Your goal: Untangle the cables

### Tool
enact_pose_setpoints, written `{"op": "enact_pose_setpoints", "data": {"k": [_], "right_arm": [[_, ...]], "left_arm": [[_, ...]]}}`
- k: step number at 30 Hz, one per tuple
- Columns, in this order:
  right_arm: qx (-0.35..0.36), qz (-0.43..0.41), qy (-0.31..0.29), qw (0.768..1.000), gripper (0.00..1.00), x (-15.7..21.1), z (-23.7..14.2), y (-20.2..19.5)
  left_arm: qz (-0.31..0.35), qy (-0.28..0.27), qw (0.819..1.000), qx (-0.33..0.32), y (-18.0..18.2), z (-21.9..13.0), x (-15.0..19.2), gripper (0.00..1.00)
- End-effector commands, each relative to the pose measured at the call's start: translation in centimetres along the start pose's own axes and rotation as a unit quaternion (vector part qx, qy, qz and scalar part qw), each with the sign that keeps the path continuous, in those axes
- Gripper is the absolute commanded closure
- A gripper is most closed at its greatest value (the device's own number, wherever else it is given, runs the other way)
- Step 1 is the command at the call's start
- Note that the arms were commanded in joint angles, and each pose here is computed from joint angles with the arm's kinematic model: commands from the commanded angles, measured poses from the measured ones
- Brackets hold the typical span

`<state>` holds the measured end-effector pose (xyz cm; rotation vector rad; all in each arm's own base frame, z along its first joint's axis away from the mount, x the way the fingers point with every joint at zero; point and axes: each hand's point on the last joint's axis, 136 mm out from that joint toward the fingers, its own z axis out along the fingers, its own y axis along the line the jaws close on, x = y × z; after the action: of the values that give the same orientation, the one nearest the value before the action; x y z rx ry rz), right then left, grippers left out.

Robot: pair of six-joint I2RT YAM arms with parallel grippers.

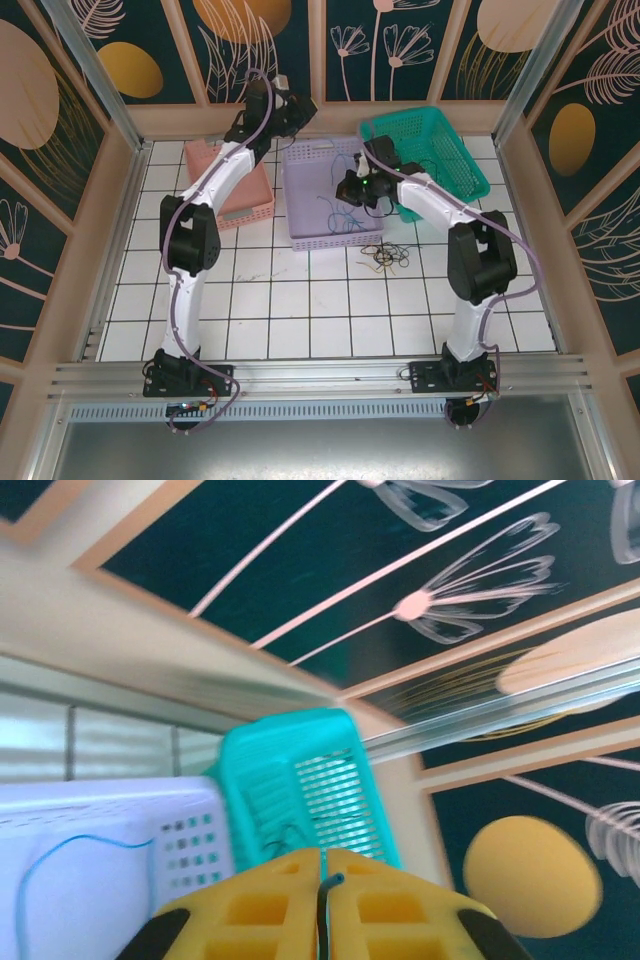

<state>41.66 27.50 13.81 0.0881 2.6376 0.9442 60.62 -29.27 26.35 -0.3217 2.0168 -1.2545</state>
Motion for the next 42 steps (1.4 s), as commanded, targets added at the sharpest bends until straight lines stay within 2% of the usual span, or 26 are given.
{"op": "enact_pose_setpoints", "data": {"k": [1, 3, 5, 9, 14, 19, 27, 28, 30, 32, 34, 37, 42], "right_arm": [[0.007, 0.012, -0.016, 1.0, 1.0, -1.0, 0.5, 0.1], [0.016, 0.024, -0.008, 1.0, 1.0, -0.9, 1.2, -0.4], [0.025, 0.03, 0.002, 0.999, 1.0, -0.8, 1.8, -0.7], [0.032, 0.036, 0.025, 0.999, 1.0, -0.7, 3.5, -1.1], [0.038, 0.039, 0.033, 0.998, 1.0, -1.3, 4.8, -1.5], [0.027, 0.036, 0.023, 0.999, 1.0, -2.5, 5.0, -0.6], [0.018, 0.057, -0.007, 0.998, 1.0, -5.6, 4.5, -0.3], [0.019, 0.059, -0.013, 0.998, 0.96, -6.1, 4.2, -0.3], [0.018, 0.055, -0.026, 0.998, 0.77, -6.7, 3.3, 0.0], [0.016, 0.048, -0.045, 0.998, 0.64, -7.2, 1.8, 0.7], [0.015, 0.046, -0.067, 0.997, 0.57, -7.4, -0.1, 1.2], [0.026, 0.054, -0.109, 0.992, 0.53, -7.1, -3.9, 1.4], [0.037, 0.082, -0.16, 0.983, 0.45, -4.4, -9.7, 0.3]], "left_arm": [[0.017, 0.004, 0.999, -0.051, 3.1, 0.2, 0.4, 0.76], [0.02, 0.0, 0.996, -0.081, 4.0, -0.2, 0.3, 0.59], [0.026, -0.011, 0.993, -0.112, 4.3, -1.2, -0.2, 0.48], [0.043, -0.04, 0.986, -0.155, 3.4, -4.0, -1.6, 0.35], [0.042, -0.055, 0.982, -0.173, 1.9, -7.3, -1.9, 0.33], [0.038, -0.07, 0.985, -0.155, -0.2, -10.5, -1.5, 0.35], [0.02, -0.043, 0.991, -0.123, -1.3, -13.3, 3.0, 0.36], [0.021, -0.036, 0.992, -0.122, -1.3, -13.6, 3.9, 0.36], [0.022, -0.023, 0.993, -0.116, -1.8, -14.4, 5.5, 0.36], [0.022, -0.009, 0.993, -0.113, -1.9, -15.0, 7.0, 0.36], [0.021, 0.002, 0.993, -0.114, -1.8, -15.7, 8.3, 0.36], [0.018, 0.021, 0.993, -0.116, -1.4, -16.7, 10.5, 0.37], [-0.005, 0.055, 0.991, -0.126, 0.5, -18.3, 14.5, 0.38]]}}
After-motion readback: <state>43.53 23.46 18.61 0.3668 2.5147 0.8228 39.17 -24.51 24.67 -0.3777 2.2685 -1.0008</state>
